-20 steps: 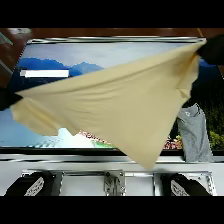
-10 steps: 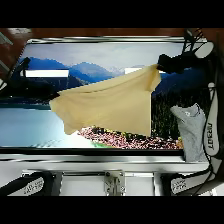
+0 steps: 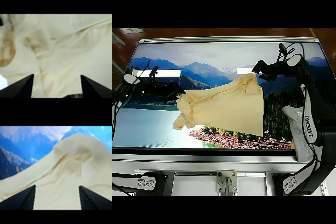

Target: Fold the shirts.

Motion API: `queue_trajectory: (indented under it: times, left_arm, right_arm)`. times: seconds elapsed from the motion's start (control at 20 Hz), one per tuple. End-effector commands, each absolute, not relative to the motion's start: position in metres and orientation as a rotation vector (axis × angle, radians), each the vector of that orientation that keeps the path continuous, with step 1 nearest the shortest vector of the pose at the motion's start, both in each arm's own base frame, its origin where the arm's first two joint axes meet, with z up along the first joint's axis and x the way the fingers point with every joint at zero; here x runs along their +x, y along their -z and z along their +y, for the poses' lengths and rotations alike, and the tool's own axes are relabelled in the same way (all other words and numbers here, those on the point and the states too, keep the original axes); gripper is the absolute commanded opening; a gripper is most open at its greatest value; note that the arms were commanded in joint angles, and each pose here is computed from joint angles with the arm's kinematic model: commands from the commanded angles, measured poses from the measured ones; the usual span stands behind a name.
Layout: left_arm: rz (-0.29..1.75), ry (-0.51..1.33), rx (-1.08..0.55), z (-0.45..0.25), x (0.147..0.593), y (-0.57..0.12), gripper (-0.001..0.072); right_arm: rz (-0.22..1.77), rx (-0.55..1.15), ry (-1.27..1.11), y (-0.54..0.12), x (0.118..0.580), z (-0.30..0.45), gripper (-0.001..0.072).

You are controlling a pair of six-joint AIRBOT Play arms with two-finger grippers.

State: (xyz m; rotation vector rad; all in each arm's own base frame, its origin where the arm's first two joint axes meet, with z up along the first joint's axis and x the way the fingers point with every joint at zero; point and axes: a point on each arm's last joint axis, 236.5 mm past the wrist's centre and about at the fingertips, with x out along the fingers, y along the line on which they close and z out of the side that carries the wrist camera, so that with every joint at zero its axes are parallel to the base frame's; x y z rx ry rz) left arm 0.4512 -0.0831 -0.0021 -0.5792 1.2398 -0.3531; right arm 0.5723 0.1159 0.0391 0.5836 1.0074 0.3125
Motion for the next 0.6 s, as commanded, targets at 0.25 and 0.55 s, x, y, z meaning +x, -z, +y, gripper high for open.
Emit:
queue_trajectory:
  times: [0.25,0.55]
  left_arm:
    - [1.603,0.213,-0.237,-0.010,0.357,-0.003,0.0671]
    - [1.678,0.318,-0.191,-0.112,0.318,0.073,0.0672]
  right_arm:
    - [1.594,0.229,-0.149,-0.027,0.408,-0.006,0.0648]
    - [1.648,0.336,-0.271,0.015,0.394,0.042,0.0648]
